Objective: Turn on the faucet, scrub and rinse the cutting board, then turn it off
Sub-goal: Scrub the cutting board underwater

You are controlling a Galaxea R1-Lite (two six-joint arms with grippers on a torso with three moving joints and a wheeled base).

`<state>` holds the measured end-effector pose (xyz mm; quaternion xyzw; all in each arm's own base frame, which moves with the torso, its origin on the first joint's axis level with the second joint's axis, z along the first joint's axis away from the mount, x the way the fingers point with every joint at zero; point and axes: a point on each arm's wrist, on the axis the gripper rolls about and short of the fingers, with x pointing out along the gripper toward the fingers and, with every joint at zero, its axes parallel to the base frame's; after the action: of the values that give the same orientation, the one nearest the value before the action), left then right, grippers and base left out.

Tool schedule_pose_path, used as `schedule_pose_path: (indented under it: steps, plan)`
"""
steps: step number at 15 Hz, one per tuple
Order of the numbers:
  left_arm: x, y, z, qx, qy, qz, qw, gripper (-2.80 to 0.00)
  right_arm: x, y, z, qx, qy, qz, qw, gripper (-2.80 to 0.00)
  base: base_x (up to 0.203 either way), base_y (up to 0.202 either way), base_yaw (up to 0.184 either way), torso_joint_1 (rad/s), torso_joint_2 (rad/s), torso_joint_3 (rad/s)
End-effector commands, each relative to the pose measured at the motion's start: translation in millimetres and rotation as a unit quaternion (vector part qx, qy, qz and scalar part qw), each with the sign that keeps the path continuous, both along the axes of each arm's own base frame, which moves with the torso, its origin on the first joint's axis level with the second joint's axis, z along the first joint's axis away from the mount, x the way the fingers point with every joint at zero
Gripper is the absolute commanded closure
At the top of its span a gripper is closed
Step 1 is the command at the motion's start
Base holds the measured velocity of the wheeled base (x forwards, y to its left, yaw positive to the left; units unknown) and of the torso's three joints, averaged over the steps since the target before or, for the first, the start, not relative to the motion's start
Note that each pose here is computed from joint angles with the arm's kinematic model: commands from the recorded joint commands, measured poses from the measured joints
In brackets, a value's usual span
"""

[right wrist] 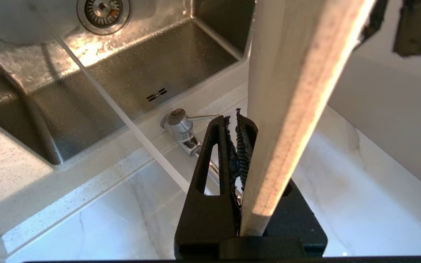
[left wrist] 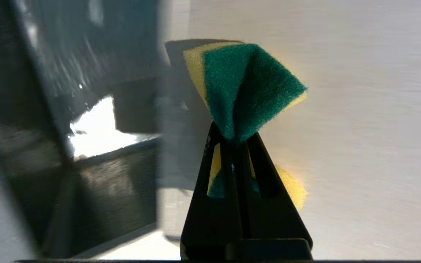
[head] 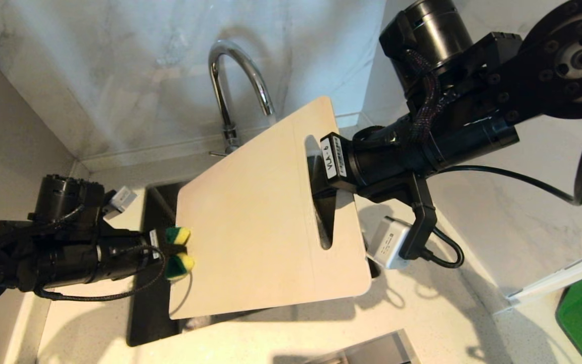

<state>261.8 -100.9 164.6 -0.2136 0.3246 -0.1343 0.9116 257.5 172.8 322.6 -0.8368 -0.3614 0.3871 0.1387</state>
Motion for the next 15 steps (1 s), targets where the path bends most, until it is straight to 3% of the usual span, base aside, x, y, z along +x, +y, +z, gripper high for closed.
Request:
schedule_pose_path:
  steps: [1,5,8,13,15]
  plan:
    - [4.7,20.6,-8.1,0.005,0.012,0.024,0.9996,0.0,-2.8,-1.7,0.6,-0.004,-0.004,0.005,1.0,0.0,0.0,0.0,0.0,0.0,0.0,0.0]
    - [11.5,57.3,-3.9,0.019,-0.004,0.063,0.9978,0.0,-4.5,-2.7,1.8,-0.003,-0.006,0.005,1.0,0.0,0.0,0.0,0.0,0.0,0.0,0.0]
    - [6.9,69.0,35.3,0.014,-0.074,0.076,0.9943,0.0,-4.4,-2.6,1.1,-0.004,-0.004,0.005,1.0,0.0,0.0,0.0,0.0,0.0,0.0,0.0]
    - [-21.6,71.4,105.0,0.0,-0.131,0.073,0.9887,0.0,-4.3,-2.6,0.3,-0.005,-0.003,0.005,1.0,0.0,0.0,0.0,0.0,0.0,0.0,0.0]
    - [-36.7,57.6,121.3,-0.011,-0.137,0.041,0.9896,0.0,-3.9,-2.3,-0.5,-0.005,-0.002,0.005,1.0,0.0,0.0,0.0,0.0,0.0,0.0,0.0]
